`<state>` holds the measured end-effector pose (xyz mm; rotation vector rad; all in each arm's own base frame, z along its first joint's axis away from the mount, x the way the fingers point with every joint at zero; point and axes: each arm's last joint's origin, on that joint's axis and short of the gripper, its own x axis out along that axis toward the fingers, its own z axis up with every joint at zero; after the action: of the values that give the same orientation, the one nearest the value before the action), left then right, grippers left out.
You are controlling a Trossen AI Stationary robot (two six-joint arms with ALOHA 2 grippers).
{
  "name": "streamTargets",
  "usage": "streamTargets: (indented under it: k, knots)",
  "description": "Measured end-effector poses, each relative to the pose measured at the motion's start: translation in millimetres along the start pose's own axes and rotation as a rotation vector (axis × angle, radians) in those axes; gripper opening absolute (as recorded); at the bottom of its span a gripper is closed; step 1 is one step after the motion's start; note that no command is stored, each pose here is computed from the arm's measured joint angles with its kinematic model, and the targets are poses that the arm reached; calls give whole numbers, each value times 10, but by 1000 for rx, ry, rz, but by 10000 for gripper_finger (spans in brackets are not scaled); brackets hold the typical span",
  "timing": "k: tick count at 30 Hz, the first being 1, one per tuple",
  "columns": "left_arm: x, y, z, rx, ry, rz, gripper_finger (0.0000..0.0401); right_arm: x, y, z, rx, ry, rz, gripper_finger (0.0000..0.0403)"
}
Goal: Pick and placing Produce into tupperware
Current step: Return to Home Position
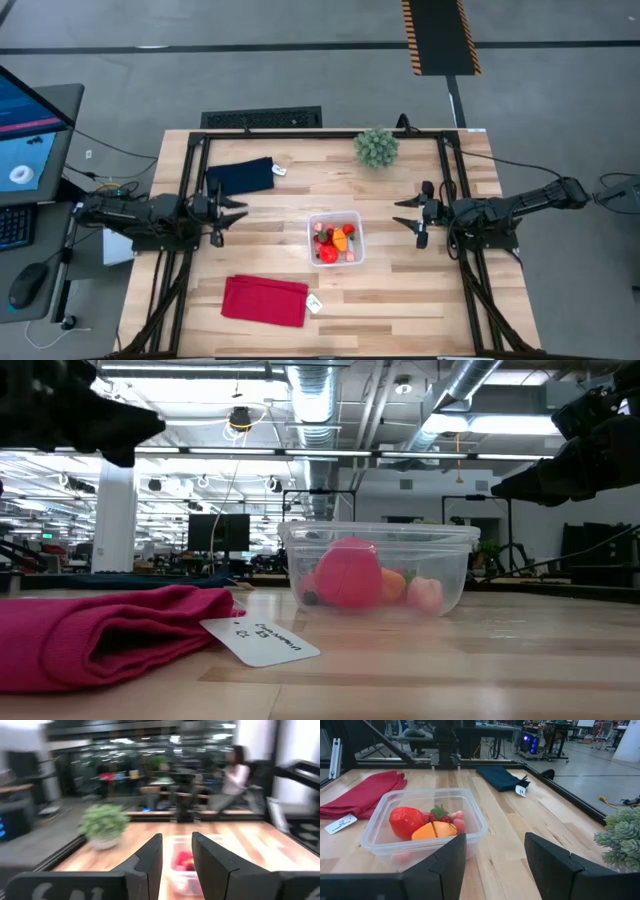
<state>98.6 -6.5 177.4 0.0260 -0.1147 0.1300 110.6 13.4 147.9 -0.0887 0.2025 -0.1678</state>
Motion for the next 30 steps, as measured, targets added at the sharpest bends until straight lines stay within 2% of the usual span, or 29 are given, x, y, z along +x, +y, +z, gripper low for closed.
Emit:
streamTargets:
  k: [2, 6, 18, 30]
  knots:
    - [-24, -13, -13, 27, 6, -65, 96, 0, 0, 0, 0, 0, 0, 224]
    - [-27, 4, -47, 8, 43, -5, 96, 0, 0, 0, 0, 0, 0, 224]
    - [-23, -3, -55, 53, 51, -27, 96, 0, 0, 1, 0, 0, 0, 224]
    - [-23, -3, -55, 26, 52, -27, 96, 0, 0, 1, 0, -1, 0, 224]
